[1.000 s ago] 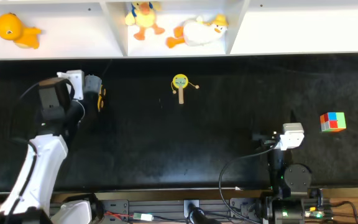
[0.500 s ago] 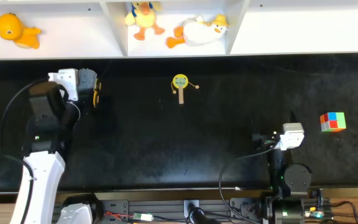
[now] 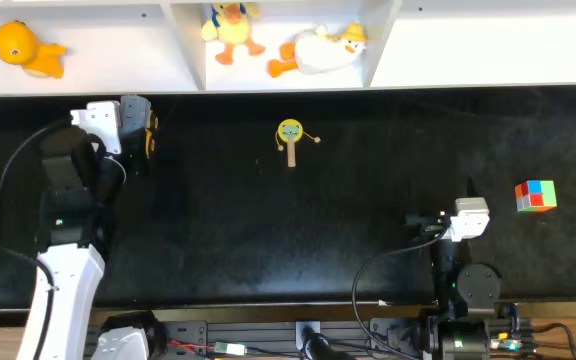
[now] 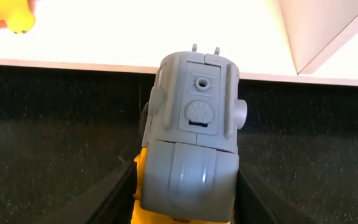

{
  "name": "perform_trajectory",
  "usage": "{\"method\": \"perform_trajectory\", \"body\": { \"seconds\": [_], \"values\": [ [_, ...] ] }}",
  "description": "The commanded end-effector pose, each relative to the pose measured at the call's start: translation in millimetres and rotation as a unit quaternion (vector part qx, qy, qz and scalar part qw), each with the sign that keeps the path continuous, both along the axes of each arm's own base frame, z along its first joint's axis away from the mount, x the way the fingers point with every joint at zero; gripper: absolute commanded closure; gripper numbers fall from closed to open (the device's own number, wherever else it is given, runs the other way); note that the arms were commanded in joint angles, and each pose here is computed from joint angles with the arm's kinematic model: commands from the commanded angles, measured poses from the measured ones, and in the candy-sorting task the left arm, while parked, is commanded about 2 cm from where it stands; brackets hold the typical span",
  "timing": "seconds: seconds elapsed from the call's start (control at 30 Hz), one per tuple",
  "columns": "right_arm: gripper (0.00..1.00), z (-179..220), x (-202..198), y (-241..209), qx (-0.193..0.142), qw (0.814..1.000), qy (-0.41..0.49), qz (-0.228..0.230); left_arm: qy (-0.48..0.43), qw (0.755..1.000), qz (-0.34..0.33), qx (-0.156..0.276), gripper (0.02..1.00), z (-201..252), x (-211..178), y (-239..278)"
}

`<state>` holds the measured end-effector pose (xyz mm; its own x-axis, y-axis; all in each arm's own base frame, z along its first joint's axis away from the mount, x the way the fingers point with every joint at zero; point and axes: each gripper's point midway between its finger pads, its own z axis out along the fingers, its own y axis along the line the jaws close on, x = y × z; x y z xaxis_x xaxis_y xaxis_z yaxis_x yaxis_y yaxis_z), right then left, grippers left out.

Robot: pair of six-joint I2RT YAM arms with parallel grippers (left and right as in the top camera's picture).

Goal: Store Toys

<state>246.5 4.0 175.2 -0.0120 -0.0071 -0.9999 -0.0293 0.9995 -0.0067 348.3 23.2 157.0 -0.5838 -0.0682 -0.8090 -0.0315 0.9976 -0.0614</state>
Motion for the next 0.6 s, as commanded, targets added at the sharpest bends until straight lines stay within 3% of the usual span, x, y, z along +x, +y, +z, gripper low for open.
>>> {"method": "perform_trajectory", "body": {
  "seconds": [0.03, 0.6],
  "values": [
    [0.007, -3.4, 0.3, -2.5, 0.005, 1.000, 0.000, -0.006, -0.010, 1.000, 0.001, 0.001, 0.704, 14.3, 16.2, 1.4],
    [0.005, -3.4, 0.3, -2.6, 0.005, 1.000, 0.000, -0.007, -0.033, 0.999, -0.003, -0.005, 0.724, 48.1, 61.6, 3.9]
  ]
}}
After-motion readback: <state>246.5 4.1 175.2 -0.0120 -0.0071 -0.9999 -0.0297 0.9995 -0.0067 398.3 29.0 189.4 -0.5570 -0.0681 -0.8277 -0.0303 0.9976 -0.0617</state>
